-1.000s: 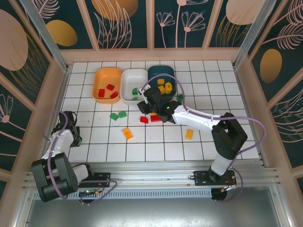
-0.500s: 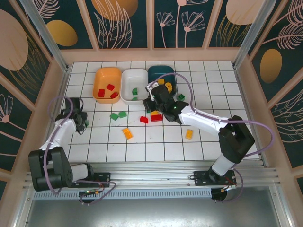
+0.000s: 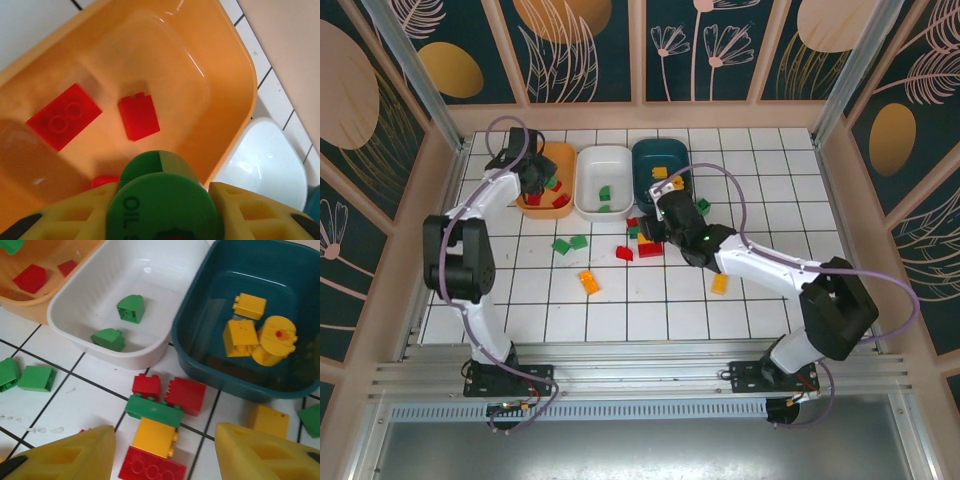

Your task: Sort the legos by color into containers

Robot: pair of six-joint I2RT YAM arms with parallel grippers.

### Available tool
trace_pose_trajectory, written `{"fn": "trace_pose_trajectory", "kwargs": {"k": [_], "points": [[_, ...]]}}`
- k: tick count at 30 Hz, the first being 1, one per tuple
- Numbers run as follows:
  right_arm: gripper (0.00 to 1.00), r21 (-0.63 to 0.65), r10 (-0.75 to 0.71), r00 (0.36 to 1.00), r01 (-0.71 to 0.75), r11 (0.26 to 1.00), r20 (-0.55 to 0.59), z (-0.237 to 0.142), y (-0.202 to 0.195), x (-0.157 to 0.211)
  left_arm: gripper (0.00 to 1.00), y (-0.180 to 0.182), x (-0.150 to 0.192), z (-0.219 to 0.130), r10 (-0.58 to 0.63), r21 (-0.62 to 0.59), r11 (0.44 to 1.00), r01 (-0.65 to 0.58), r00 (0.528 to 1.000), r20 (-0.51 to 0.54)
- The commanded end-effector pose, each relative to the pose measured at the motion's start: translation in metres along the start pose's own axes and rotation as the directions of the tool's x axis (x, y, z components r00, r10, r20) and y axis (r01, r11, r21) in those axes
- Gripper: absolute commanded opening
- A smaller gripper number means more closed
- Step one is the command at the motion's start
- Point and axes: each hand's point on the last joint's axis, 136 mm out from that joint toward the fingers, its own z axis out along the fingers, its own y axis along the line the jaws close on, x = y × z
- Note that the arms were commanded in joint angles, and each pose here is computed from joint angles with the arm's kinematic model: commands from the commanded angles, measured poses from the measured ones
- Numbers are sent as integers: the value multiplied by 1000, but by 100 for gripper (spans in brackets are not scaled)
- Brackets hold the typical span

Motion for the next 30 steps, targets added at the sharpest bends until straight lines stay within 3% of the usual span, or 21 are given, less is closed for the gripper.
{"fn": "trace_pose_trajectory", "kwargs": {"k": [1,8,11,15,20,25,30], "points": [[55,30,68,996,-70,997,61,-14,-16,-10,14,1,-8,4,90,-41,995,-90,996,2],[56,16,93,995,-94,995,39,-20,-17,2,33,4,-14,20,151,-91,985,-150,988,7],[56,12,92,995,-93,996,40,-23,-17,5,20,4,-13,25,161,-97,982,-161,987,0],[56,20,96,994,-97,995,45,-25,-19,6,12,-1,-9,25,144,-51,988,-144,990,-8],[56,35,96,995,-98,995,39,-20,-22,10,10,-33,17,20,181,49,983,-179,982,-48],[56,41,99,995,-100,994,31,-17,-23,12,11,-82,66,13,287,168,948,-272,955,-79],[56,50,103,994,-104,993,27,-18,-25,14,14,-95,100,32,377,151,921,-358,918,-123]]}}
